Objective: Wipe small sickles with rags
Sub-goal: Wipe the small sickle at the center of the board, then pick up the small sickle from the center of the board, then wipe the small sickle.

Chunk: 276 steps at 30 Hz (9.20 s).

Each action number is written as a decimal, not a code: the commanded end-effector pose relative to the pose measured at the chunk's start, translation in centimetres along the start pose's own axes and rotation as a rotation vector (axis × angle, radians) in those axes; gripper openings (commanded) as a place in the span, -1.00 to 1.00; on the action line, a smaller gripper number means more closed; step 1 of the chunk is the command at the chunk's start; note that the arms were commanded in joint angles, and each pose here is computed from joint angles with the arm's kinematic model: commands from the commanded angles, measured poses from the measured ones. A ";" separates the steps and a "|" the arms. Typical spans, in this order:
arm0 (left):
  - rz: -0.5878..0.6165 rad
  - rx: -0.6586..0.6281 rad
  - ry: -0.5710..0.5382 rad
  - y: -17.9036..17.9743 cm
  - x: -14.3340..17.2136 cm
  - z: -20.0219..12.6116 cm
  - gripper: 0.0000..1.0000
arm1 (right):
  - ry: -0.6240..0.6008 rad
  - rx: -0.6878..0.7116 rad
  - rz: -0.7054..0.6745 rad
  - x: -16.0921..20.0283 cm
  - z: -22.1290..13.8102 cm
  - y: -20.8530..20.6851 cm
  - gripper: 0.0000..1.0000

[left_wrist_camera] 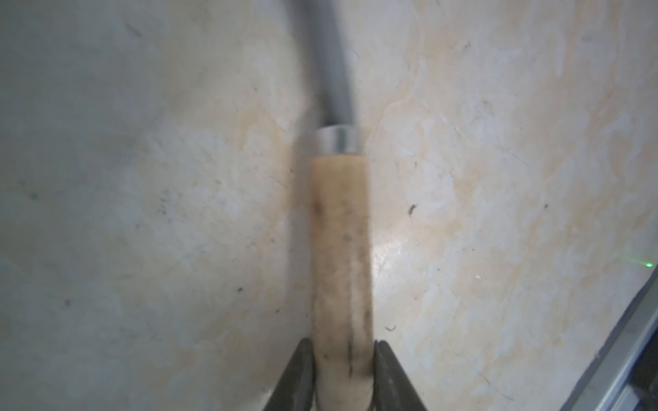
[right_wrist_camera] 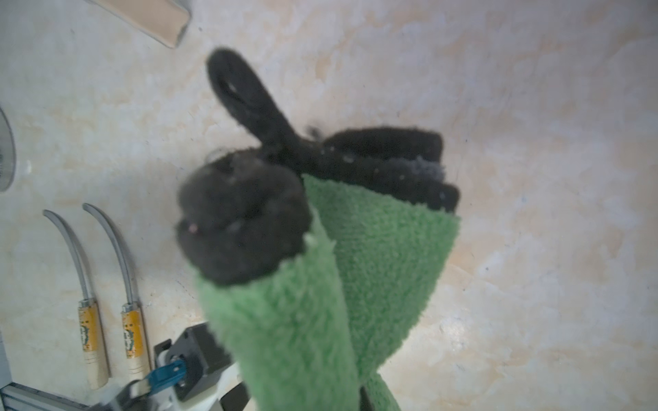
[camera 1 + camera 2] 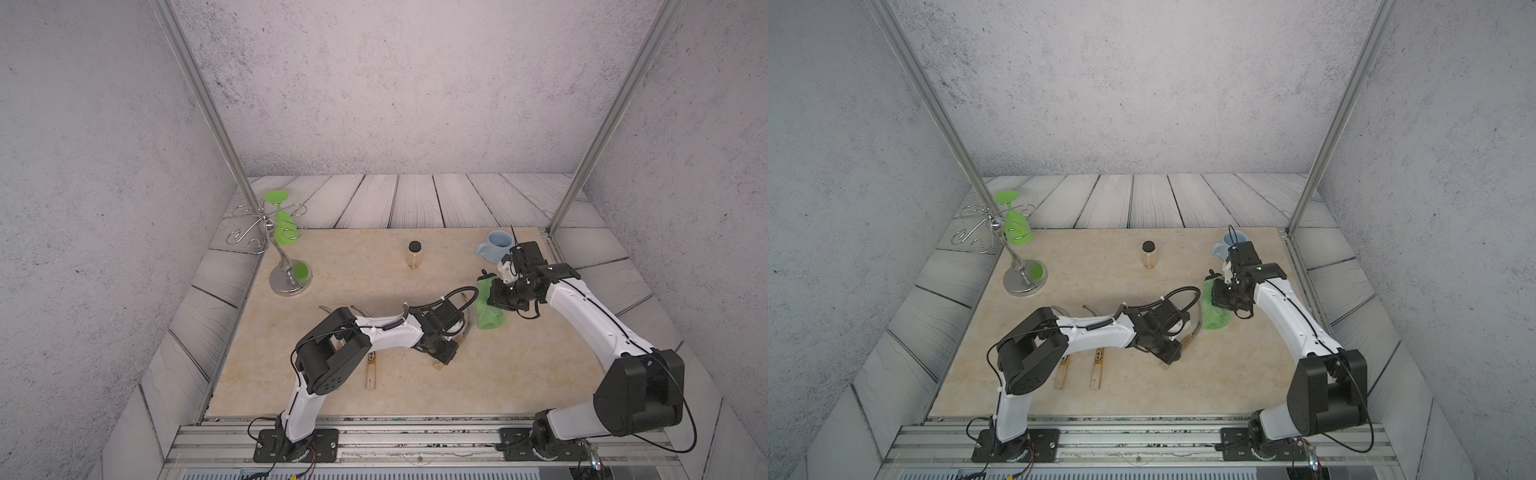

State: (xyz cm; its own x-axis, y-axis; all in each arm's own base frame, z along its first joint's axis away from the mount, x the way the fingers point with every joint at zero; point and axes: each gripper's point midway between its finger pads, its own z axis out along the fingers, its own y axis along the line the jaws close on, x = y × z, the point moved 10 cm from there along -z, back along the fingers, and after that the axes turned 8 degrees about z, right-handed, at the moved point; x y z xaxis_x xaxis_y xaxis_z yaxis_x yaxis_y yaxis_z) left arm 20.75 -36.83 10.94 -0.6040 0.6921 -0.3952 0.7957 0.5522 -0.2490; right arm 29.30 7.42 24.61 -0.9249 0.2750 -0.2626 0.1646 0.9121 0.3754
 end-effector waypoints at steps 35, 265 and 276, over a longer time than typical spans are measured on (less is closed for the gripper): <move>-0.075 0.031 0.113 0.3 3.3 0.2 -0.99 | 0.377 0.314 0.040 -3.8 16.1 -3.2 -0.83; -0.202 0.704 -0.861 5.6 -0.7 -13.9 -1.00 | -0.025 -0.896 -0.034 1.2 -4.0 4.1 -0.79; -0.175 0.646 -0.989 5.4 -1.3 -16.5 -1.00 | -0.001 -0.918 0.002 0.0 -3.8 4.8 -0.79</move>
State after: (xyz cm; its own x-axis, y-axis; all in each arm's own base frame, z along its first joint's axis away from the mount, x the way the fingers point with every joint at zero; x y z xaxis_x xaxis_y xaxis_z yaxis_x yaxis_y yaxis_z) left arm 25.01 -27.50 22.52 -0.6977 -0.1185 -0.7066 0.6990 0.1039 -0.7076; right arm 28.05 10.39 28.64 -0.9249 0.2869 -0.2493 -0.1411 0.3498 0.9261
